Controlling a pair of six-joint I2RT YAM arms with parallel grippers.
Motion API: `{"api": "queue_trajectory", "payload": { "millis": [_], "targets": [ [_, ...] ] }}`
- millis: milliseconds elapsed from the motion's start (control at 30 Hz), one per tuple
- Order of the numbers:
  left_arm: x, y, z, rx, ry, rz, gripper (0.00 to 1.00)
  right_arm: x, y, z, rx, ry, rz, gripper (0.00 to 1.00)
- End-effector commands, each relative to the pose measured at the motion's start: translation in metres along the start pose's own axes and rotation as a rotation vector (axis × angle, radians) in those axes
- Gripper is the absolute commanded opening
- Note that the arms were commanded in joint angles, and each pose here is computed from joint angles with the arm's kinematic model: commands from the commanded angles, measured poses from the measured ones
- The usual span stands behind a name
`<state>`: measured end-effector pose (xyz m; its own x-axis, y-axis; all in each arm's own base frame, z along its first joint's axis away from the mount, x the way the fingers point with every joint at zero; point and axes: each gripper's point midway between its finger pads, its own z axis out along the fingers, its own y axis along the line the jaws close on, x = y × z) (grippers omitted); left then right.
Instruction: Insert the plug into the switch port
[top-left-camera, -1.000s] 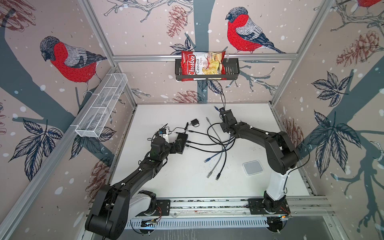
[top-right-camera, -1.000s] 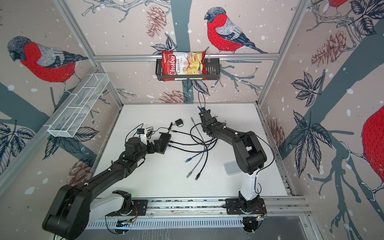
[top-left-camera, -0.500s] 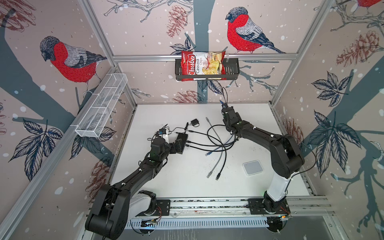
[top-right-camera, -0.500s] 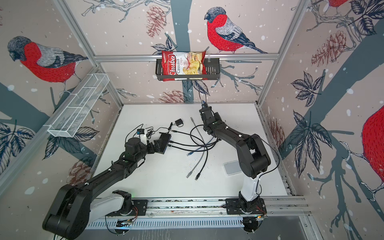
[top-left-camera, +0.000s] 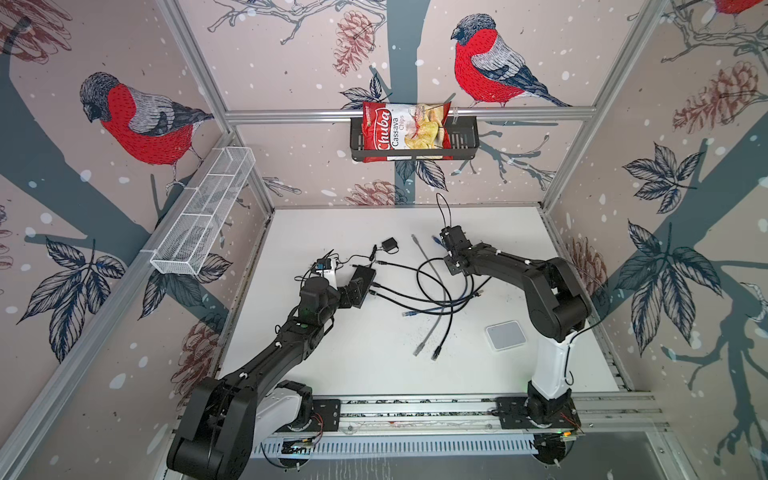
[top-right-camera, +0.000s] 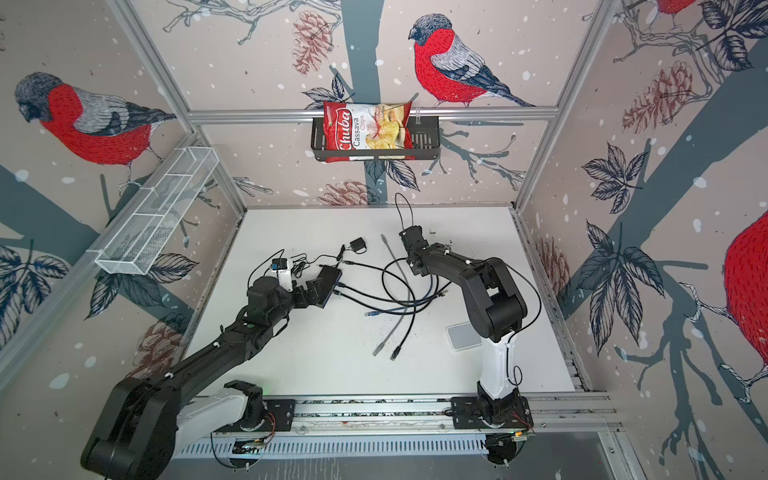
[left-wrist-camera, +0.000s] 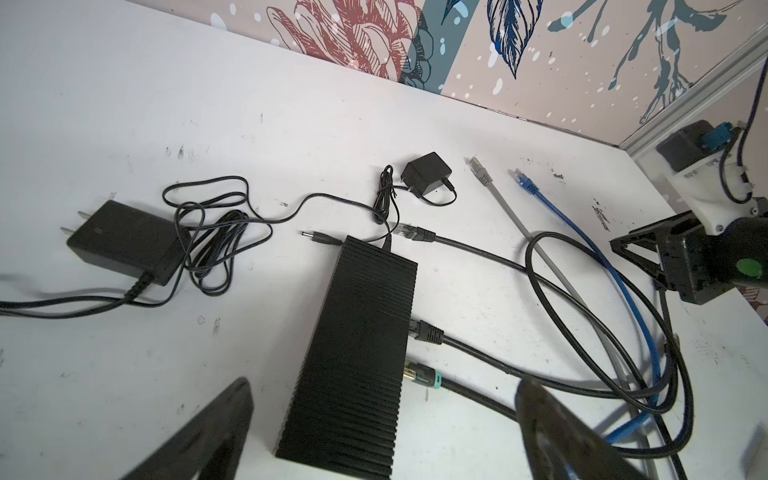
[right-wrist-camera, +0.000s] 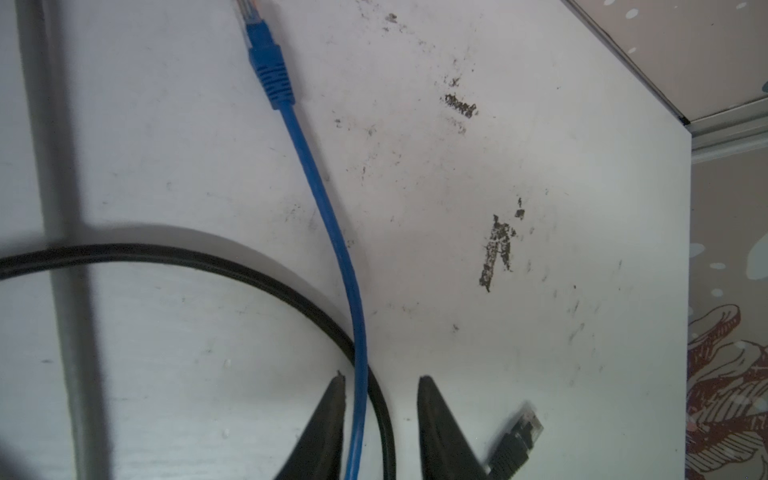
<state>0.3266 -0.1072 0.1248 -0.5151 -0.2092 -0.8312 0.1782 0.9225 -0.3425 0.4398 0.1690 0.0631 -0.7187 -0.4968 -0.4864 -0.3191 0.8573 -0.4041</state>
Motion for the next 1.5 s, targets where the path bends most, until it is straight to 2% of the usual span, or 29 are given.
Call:
{"api": "queue_trajectory", "payload": {
  "millis": [0,100,200,367,567,800,1100,1267,1467],
  "targets": [
    [0.002,0.004,-0.001,-0.023,0.012,0.032,0.97,-0.015,0.003,-0.018,-0.065,-0.064,0.027,0.4],
    [0.006,0.005,0.0,-0.033,0.05,0.032,0.97,-0.028,0.02,-0.043,-0.196,-0.128,0.024,0.41],
    [0.013,0.009,0.0,-0.061,0.1,0.007,0.95,-0.029,0.057,-0.069,-0.373,-0.166,0.005,0.41],
    [0.031,0.004,-0.003,-0.108,0.173,0.049,0.94,0.004,0.121,-0.101,-0.67,-0.113,0.05,0.38],
    [0.042,-0.012,-0.005,-0.06,0.152,0.073,0.94,0.037,0.177,-0.142,-0.828,-0.099,0.029,0.38],
    [0.032,-0.012,-0.009,-0.064,0.086,0.046,0.94,0.031,0.226,-0.154,-0.889,-0.101,-0.025,0.39],
    [0.012,-0.01,-0.028,-0.057,-0.062,0.034,0.95,0.025,0.269,-0.133,-0.885,-0.032,-0.088,0.39],
    [0.014,-0.006,-0.03,-0.074,-0.059,0.05,0.96,0.037,0.273,-0.121,-0.846,0.02,-0.114,0.39],
    [0.014,-0.008,-0.027,-0.064,-0.062,0.057,0.96,0.041,0.244,-0.093,-0.686,0.045,-0.097,0.39]
  ]
}}
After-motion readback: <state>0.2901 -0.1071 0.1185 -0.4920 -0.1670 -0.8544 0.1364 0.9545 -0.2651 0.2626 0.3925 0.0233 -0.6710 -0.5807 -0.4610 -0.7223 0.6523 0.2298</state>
